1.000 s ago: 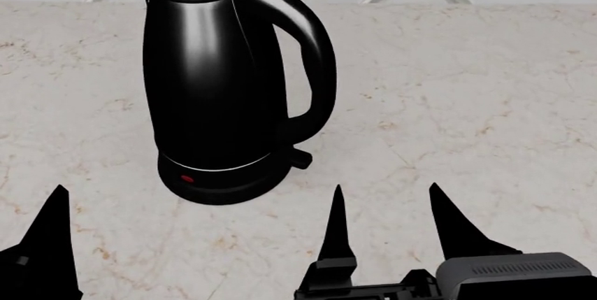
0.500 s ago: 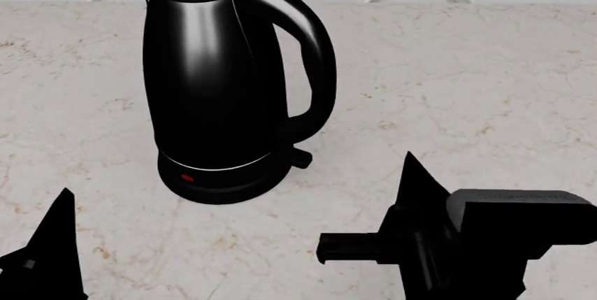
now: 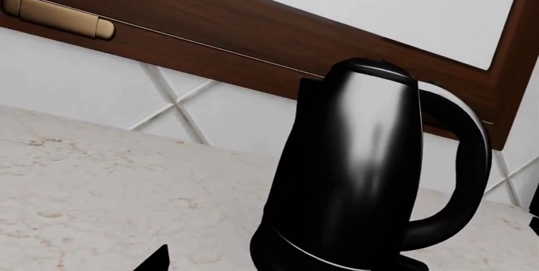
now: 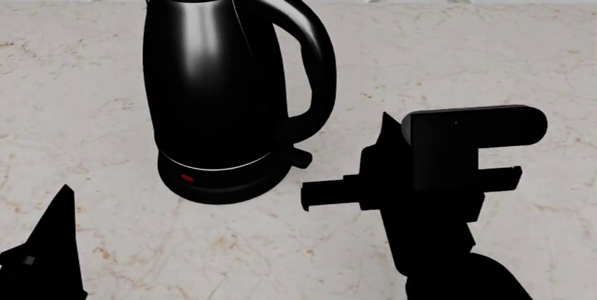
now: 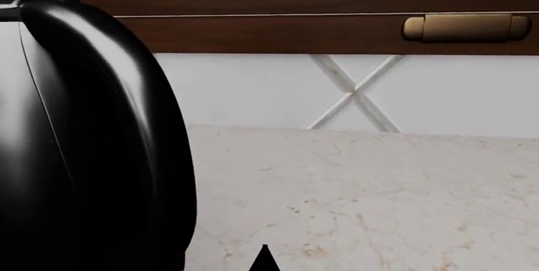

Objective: Press down the lever to turn on the electric kettle.

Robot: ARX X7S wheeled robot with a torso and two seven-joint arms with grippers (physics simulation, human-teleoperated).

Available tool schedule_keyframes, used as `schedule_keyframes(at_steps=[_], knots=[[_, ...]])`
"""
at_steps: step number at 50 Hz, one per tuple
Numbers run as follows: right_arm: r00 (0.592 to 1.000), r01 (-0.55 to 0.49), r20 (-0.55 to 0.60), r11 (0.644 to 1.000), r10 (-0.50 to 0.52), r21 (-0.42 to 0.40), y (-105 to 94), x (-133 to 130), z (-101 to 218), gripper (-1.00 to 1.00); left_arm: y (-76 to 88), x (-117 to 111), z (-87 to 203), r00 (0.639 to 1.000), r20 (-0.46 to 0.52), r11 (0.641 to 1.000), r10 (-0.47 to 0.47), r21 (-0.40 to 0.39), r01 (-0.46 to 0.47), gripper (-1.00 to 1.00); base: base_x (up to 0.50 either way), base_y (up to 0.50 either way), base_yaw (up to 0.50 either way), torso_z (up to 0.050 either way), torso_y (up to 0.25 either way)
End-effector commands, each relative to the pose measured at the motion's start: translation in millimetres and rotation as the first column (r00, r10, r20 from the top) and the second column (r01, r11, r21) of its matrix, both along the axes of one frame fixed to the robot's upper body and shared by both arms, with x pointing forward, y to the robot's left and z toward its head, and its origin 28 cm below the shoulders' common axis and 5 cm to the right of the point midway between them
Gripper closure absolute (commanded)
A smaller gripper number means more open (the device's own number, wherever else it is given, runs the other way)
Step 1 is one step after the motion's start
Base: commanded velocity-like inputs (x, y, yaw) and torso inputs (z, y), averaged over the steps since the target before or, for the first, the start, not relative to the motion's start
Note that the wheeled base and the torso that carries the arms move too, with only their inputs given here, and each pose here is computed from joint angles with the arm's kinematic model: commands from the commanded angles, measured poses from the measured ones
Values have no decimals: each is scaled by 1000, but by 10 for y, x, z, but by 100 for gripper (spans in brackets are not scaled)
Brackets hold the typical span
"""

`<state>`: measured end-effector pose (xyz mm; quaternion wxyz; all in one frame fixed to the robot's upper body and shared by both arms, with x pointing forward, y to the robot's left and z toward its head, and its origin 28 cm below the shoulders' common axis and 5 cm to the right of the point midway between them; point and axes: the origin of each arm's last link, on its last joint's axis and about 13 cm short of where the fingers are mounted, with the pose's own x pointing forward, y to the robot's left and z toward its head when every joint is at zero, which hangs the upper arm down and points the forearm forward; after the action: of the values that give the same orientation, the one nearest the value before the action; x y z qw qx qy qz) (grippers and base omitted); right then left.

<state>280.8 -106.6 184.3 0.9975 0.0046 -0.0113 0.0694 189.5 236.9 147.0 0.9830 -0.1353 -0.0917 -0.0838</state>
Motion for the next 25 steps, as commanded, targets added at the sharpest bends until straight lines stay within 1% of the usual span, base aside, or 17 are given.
schedule_keyframes(at_steps=[1, 8, 13, 17, 19, 25], knots=[[999, -11, -34, 999, 10, -51, 133, 145, 63, 100, 44, -15, -23, 1000, -1, 1000, 8, -11, -8, -100, 0, 0, 0, 0, 0], [996, -11, -86, 997, 4, -72, 146, 237, -103, 100, 41, -8, -51, 1000, -6, 1000, 10, -11, -10, -100, 0, 0, 0, 0, 0], [995, -14, -103, 996, 6, -83, 176, 286, -144, 100, 30, -6, -50, 1000, -7, 1000, 8, -9, -8, -100, 0, 0, 0, 0, 0], [993, -25, -113, 995, 14, -95, 215, 308, -150, 100, 33, -16, 18, 1000, -7, 1000, 9, -11, -9, -100, 0, 0, 0, 0, 0], [993, -26, -120, 995, 14, -92, 222, 319, -165, 100, 38, -14, -44, 1000, -8, 1000, 10, -14, -10, -100, 0, 0, 0, 0, 0], [991, -32, -132, 995, 19, -96, 237, 344, -209, 100, 33, -7, -41, 1000, -9, 1000, 7, -15, -7, -100, 0, 0, 0, 0, 0]])
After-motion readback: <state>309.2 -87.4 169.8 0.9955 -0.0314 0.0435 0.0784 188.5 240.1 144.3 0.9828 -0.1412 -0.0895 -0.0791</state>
